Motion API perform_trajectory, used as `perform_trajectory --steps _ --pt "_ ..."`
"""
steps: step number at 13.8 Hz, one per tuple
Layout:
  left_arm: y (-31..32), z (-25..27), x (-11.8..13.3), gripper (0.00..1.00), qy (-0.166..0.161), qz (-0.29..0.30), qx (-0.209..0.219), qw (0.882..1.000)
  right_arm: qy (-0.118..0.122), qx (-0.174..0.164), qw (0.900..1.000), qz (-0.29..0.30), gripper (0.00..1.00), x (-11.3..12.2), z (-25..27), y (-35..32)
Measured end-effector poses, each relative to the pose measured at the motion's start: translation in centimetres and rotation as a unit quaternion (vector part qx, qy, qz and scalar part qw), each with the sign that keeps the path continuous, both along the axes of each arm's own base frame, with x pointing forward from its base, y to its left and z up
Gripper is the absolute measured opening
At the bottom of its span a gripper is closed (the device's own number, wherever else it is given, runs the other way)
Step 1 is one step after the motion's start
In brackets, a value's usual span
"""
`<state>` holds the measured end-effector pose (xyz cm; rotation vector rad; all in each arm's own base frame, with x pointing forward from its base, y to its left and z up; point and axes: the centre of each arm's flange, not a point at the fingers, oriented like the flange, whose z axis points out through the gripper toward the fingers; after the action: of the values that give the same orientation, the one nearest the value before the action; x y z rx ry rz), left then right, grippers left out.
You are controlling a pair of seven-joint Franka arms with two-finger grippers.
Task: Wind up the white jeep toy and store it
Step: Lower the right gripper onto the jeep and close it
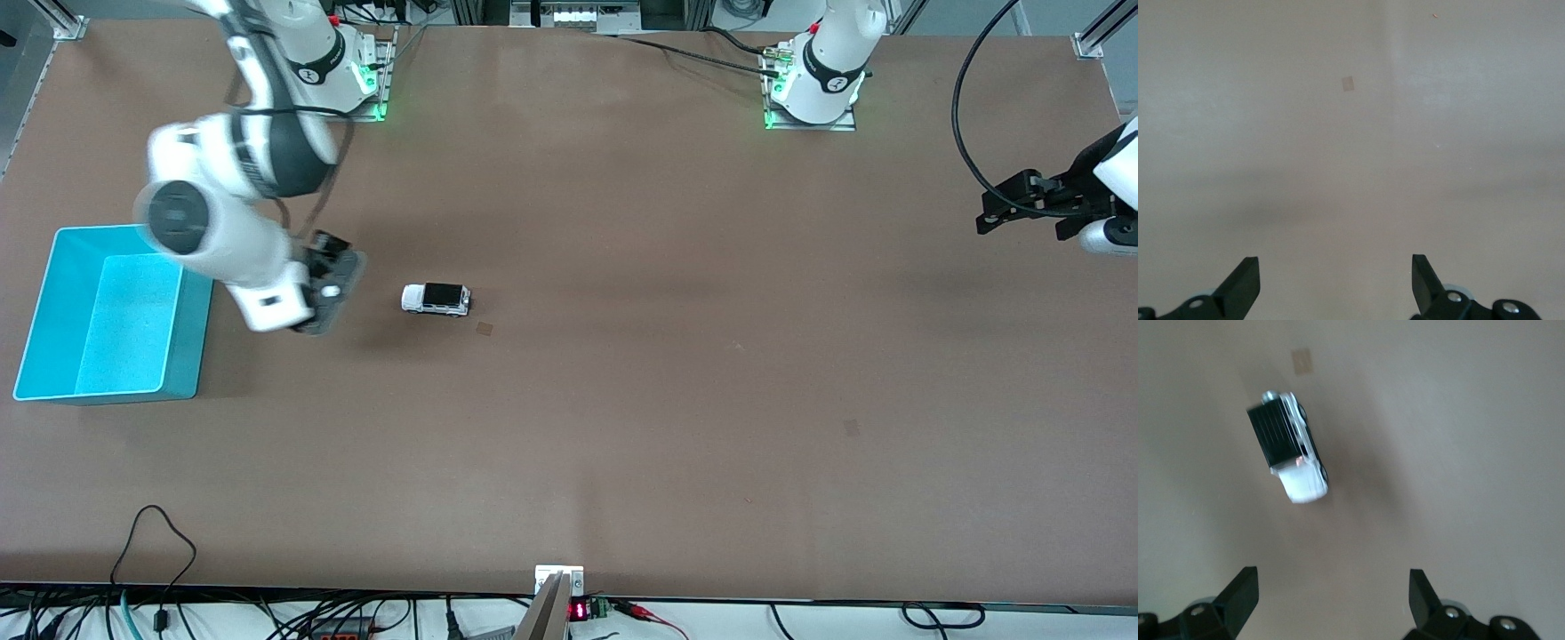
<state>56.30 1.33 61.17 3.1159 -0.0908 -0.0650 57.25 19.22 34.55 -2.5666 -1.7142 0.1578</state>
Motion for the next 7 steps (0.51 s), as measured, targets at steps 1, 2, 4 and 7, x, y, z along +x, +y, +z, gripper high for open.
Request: perform_trajectory --steps 1,2,4,7 --pt "0.0 0.1 0.0 1.0 -0.002 0.0 0.0 1.0 -0.011 0.003 1.0 0.013 1.0 -0.7 -1.6 1.4" --pt "0.0 0.2 0.0 1.0 -0.003 0.0 0.0 1.0 -0.022 0.007 0.999 0.024 1.0 -1.5 -3.1 2.6" --pt "0.0 0.3 0.0 1.0 -0.003 0.0 0.0 1.0 -0.039 0.014 0.998 0.045 1.0 -3.3 -5.6 4.6" --pt "0.1 0.4 0.0 1.0 -0.004 0.001 0.0 1.0 -0.06 0.022 0.996 0.066 1.0 -5.1 -9.1 6.5"
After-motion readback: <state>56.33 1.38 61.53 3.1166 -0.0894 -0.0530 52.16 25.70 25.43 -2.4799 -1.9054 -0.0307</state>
